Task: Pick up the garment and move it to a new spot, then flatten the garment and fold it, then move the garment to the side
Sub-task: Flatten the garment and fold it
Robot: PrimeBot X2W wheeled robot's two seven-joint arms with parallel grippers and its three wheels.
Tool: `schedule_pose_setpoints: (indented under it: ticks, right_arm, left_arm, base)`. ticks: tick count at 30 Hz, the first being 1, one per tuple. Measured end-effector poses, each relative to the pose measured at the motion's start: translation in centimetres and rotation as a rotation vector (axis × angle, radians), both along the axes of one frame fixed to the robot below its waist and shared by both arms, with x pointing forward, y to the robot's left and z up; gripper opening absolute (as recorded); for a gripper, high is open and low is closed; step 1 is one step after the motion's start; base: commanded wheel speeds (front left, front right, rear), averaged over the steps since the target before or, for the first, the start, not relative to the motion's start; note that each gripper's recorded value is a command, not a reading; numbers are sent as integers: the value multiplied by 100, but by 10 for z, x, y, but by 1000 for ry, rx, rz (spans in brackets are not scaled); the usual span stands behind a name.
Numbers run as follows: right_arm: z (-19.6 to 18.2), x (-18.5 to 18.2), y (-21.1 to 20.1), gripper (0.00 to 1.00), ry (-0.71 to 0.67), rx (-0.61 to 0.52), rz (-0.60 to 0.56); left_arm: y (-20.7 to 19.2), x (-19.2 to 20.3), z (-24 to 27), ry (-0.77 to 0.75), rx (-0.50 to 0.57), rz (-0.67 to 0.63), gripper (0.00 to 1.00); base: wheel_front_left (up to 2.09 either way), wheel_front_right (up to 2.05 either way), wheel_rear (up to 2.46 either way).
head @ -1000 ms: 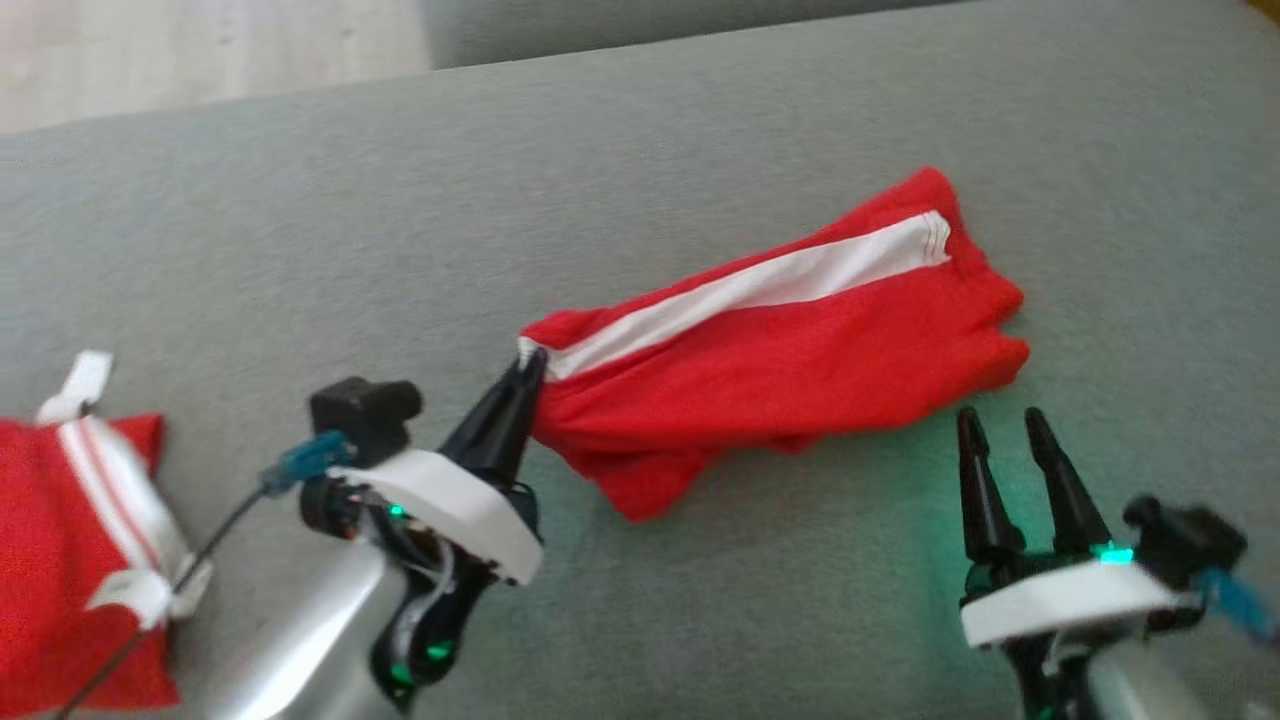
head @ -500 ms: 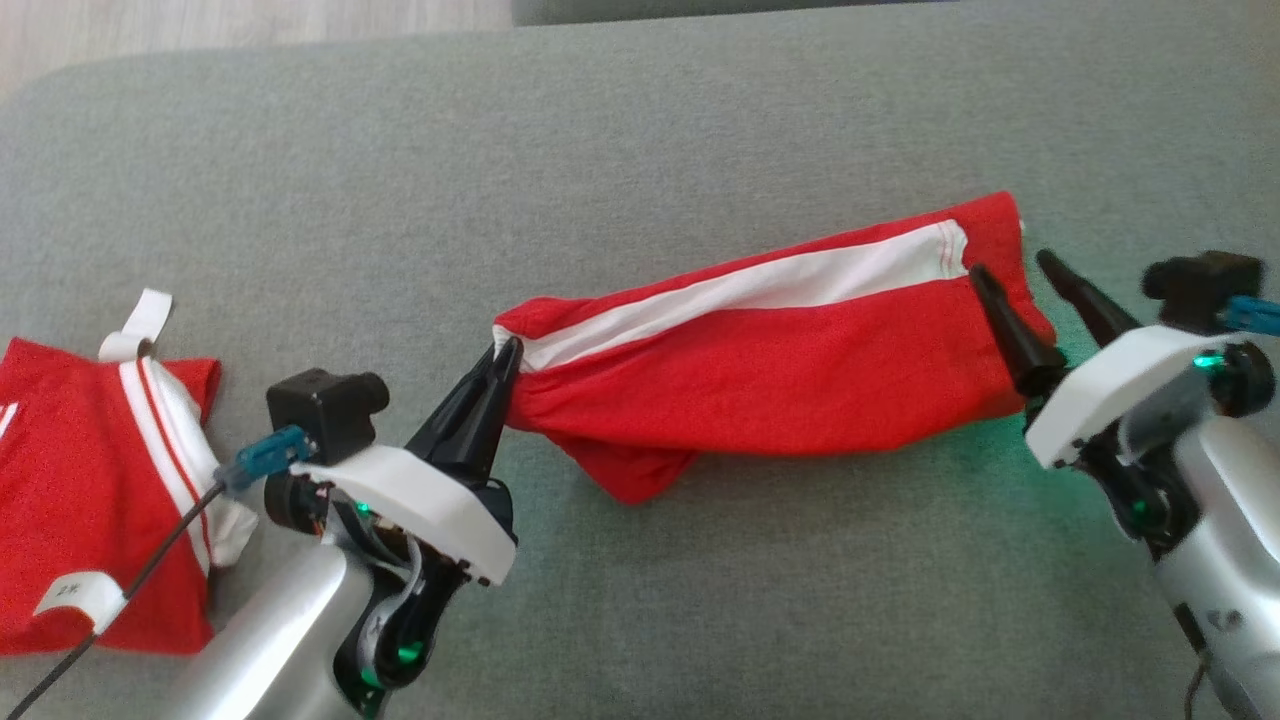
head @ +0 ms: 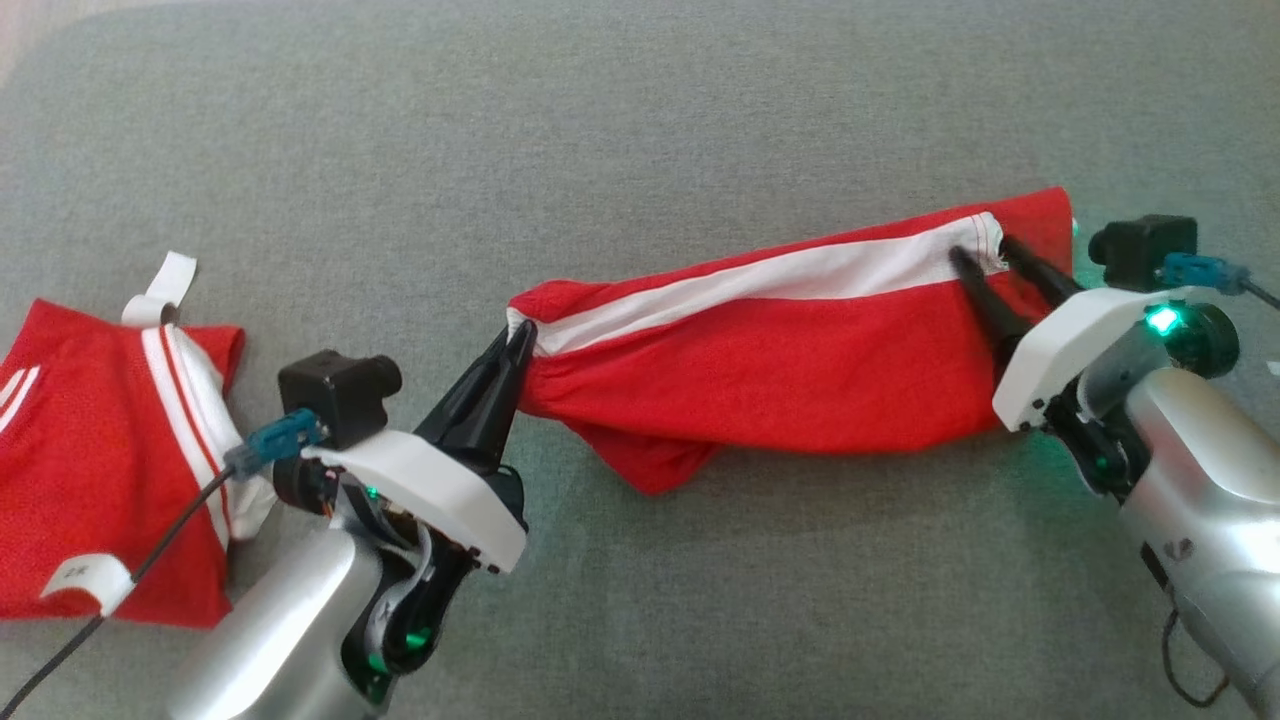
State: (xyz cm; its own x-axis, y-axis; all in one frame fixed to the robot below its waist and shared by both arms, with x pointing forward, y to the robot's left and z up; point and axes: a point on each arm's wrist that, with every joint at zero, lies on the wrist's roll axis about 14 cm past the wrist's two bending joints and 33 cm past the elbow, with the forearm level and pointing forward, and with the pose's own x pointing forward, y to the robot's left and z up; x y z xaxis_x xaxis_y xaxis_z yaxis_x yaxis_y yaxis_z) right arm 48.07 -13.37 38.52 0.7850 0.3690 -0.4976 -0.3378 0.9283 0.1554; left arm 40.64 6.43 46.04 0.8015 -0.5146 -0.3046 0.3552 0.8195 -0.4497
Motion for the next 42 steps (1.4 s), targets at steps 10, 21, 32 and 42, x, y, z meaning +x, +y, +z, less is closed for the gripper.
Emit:
schedule_pose_setpoints:
  ticks: [10, 21, 32, 42]
  right_arm:
    - [67, 53, -32, 0, -284, 55, -121]
    - [312, 125, -130, 0, -937, 66, -331]
    - [321, 87, -163, 0, -1038, 6, -395]
    - [159, -9, -164, 0, -671, 55, -476]
  left_arm:
    - [-7, 21, 20, -104, -13, -27, 0]
    - [-59, 163, 200, -748, -49, -60, 0]
    - [-105, 178, 172, -752, -85, -123, 0]
    - [-91, 80, 25, -449, -17, -159, 0]
  base:
    - [0, 0, 0]
    - [0, 0, 0]
    - [0, 0, 0]
    - [0, 0, 0]
